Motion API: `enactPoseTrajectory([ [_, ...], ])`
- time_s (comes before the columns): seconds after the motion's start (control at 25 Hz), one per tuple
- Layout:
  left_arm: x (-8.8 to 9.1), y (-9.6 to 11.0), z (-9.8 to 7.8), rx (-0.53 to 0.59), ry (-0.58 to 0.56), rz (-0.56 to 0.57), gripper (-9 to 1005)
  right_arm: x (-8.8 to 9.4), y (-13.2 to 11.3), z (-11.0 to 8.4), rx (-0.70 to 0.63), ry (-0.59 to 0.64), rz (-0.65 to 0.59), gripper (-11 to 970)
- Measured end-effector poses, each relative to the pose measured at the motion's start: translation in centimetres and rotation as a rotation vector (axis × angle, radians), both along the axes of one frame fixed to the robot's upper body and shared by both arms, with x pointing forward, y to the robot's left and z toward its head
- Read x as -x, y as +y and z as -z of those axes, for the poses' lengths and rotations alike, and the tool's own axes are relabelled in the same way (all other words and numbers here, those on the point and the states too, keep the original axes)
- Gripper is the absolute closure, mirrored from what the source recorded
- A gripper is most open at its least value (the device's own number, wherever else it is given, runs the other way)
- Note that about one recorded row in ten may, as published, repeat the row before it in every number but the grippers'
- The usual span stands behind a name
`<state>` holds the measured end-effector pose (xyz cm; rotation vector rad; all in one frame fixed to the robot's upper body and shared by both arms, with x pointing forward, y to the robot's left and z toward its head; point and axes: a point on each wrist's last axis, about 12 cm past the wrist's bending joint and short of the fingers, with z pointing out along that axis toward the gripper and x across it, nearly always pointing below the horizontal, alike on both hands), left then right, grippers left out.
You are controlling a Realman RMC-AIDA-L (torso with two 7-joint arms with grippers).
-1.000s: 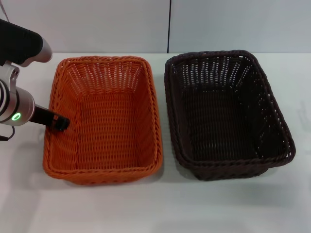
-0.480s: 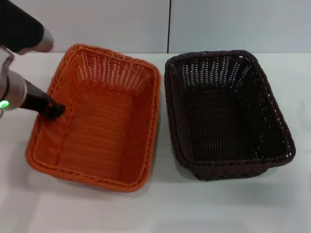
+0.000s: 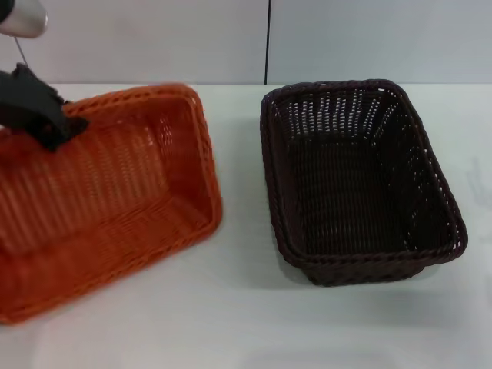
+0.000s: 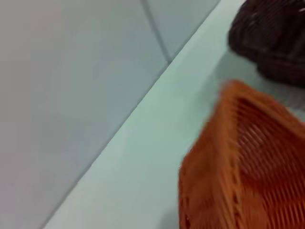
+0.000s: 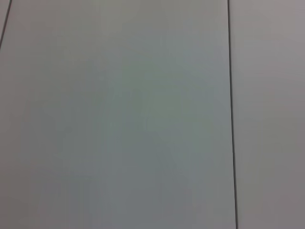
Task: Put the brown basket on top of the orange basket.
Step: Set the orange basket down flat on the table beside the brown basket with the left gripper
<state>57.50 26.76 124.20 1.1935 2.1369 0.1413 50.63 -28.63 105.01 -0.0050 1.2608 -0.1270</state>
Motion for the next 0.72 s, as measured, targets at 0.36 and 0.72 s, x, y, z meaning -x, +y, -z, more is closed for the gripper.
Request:
enactPoseTrajectory([
  [0.36,-0.1,-1.3,-1.9,-0.042,0.006,0.224,815,0.2,0.2,-0.1,-0.012,-0.005,0.000,208],
  [0.72,0.7,-3.0,-2.8,-0.103,0.016,0.419,820,0.3,0.2,0.0,-0.012,-0.004,-0.001,209],
])
